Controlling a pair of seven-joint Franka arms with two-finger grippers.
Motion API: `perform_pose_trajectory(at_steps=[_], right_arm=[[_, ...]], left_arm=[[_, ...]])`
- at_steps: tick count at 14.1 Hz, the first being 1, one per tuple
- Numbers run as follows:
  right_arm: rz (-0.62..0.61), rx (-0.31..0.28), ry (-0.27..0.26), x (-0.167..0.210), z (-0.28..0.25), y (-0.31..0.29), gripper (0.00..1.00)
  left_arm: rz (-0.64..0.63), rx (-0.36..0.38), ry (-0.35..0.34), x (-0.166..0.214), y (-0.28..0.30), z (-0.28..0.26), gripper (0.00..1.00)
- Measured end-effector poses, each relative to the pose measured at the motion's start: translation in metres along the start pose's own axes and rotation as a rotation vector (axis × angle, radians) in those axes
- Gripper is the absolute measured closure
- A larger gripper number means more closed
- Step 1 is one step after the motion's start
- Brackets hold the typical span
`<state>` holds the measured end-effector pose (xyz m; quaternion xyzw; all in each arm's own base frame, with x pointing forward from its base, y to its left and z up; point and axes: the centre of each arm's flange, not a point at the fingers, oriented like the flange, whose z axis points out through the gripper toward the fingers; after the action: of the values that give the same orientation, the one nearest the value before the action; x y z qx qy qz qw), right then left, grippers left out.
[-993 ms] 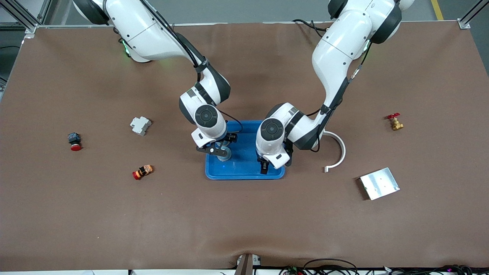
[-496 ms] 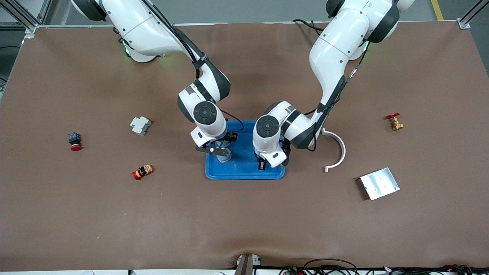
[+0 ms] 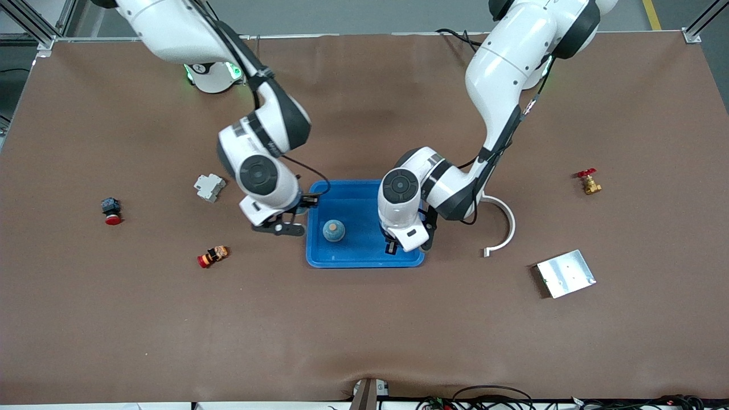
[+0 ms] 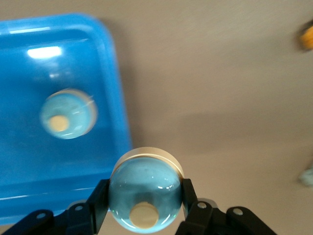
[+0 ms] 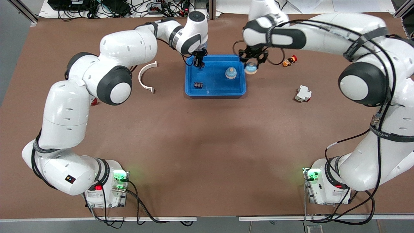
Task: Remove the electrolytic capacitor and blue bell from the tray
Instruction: 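Carry the bell out with the right gripper while the left gripper lifts the capacitor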
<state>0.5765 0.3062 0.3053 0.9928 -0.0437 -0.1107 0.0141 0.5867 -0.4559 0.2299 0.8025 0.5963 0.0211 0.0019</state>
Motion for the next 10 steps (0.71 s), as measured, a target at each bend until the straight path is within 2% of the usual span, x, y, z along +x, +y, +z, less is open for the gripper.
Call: perform_pose_trajectory(at_steps=[3,6,10], right_arm=[[-0.035,0.01,-0.034,0.04,-0.016,0.097,0.37],[-0.101,0.033,-0.057,0.069,-0.013,0.191,0.37],[-0.226,0.044,-0.061,0.087,-0.007,0.308,0.37]], left_arm=[[0.155,0.009,0.017,0.021,0.005,-0.051,0.7],[0.337,0.052,0.013,0.047,0.004,-0.099,0.7],[0.563,0.107,0.015,0.059,-0.005,-0.12,0.7]])
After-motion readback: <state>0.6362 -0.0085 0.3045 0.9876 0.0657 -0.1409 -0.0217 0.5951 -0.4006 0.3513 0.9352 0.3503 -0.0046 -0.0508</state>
